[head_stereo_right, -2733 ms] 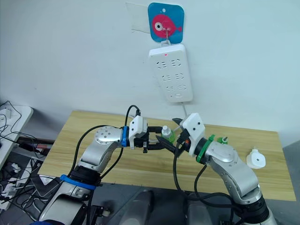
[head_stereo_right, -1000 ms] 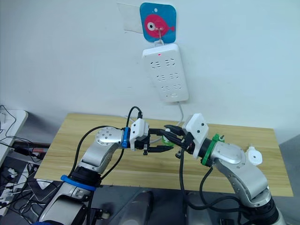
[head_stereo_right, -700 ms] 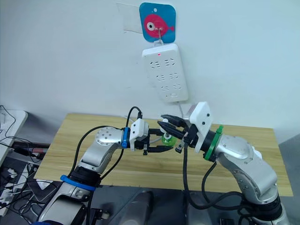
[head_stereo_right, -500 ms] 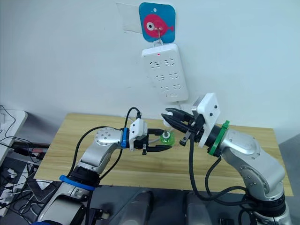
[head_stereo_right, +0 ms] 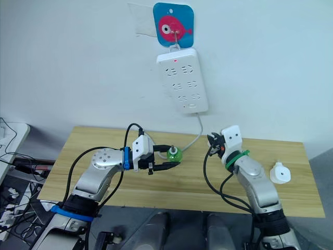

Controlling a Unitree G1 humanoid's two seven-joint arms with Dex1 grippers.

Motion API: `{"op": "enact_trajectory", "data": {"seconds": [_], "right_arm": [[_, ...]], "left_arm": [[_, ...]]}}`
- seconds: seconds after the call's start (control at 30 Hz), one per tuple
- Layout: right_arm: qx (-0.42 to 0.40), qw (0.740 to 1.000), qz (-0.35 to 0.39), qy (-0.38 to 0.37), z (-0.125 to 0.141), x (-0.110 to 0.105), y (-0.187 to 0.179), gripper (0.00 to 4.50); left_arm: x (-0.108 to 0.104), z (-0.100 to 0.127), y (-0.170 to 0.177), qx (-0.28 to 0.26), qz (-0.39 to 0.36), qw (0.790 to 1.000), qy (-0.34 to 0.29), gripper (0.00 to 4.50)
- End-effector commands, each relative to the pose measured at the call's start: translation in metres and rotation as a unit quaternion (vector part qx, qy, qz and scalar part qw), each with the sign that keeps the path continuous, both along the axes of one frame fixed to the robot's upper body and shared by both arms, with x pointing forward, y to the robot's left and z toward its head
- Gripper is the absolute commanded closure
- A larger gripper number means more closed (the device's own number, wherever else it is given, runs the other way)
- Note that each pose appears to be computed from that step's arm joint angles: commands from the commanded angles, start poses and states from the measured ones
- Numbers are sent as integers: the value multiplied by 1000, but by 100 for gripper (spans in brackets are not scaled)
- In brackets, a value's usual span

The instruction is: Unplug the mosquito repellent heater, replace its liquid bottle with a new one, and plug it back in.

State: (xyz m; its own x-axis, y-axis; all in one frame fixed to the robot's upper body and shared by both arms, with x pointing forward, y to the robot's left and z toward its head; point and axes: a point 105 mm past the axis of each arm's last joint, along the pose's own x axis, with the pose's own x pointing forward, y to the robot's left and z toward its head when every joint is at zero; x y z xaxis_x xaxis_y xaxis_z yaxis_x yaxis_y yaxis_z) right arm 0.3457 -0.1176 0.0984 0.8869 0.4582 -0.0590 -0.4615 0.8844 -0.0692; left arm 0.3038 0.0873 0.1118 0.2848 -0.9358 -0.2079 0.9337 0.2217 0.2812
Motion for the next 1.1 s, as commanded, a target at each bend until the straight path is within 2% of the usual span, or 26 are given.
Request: {"op": "enact_trajectory", "data": {"seconds": [0.03,0.27,0.67,0.93,1.03,1.1], "right_arm": [[8,1000,-10,-27,-6,3,1,412],[-9,999,-35,-27,-42,10,-1,412],[-18,999,-47,-6,-70,13,-4,412],[-19,999,-36,-10,-70,5,-6,130],[-24,999,-28,-12,-67,-7,-10,15],[-27,999,-22,-9,-65,-18,-13,7]], "left_arm": [[-7,7,2,-7,-1,1000,-10,229],[-10,3,5,-3,10,1000,-2,229],[-10,7,9,6,12,1000,-5,229],[-12,6,8,6,6,1000,-4,229],[-14,5,8,4,4,1000,-3,229],[-15,5,7,2,4,1000,-2,229]]}}
